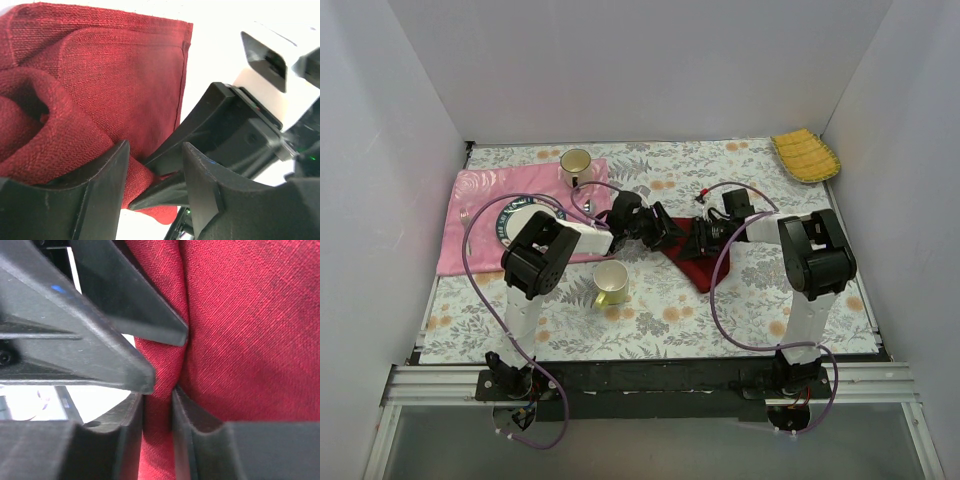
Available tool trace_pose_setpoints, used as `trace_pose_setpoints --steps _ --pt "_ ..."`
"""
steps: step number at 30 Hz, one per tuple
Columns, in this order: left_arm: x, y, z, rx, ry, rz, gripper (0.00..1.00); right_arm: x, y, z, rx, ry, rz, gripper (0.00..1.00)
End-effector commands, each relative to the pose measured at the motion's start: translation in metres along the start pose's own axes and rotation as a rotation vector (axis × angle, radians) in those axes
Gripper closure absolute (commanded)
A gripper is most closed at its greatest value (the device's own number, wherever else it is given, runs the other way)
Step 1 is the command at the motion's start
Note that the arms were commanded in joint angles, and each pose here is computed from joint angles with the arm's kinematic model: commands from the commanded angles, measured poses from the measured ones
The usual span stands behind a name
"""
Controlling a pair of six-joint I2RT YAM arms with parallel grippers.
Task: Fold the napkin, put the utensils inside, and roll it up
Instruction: Roll the napkin with the utensil
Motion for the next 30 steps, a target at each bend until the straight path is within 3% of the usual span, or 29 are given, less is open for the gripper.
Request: trace_pose_setpoints --steps 1,4,5,8,12,17,25,28,30 --pt "0.078 0.001 0.015 0.015 -0.064 -0.217 0.53 -0.003 -0.020 0.005 0.057 -0.069 0.227 0.61" --pt "0.078 0.000 0.013 0.012 -0.066 -0.217 0.53 0.010 -0.027 -0.006 0.058 -0.166 0.343 0.45" --pt "0.077 0.001 0.013 0.013 -0.064 -0.216 0.53 0.007 -0.032 -0.010 0.050 -0.201 0.426 0.35" --pt "0.078 0.000 0.013 0.014 -0.072 -0.217 0.53 0.025 -0.034 -0.019 0.046 -0.342 0.572 0.23" --pt "0.078 -0.001 0.013 0.017 -0.083 -0.214 0.53 0.043 -0.026 -0.018 0.062 -0.504 0.753 0.17" --pt "0.073 -0.002 0.011 0.018 -0.096 -0.200 0.54 0.030 -0.021 -0.014 0.080 -0.643 0.972 0.12" --pt "0.072 -0.002 0.011 0.024 -0.108 -0.196 0.54 0.018 0.003 0.006 0.106 -0.709 1.013 0.14" --pt "0.067 -0.004 0.010 0.024 -0.104 -0.188 0.53 0.009 0.006 0.015 0.112 -0.702 1.011 0.21" --pt "0.065 -0.005 0.008 0.020 -0.104 -0.186 0.53 0.004 0.005 0.018 0.108 -0.689 1.026 0.39"
Point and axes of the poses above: each gripper's point midway between its finger pads, its own y axis out along the fingers, its own x axis along the line the jaws close on, z = x × y, the point moved 2 cm from there along -y, back along the fingers, and after that the axes turned 2 degrees about -y, right-handed, at the moved point
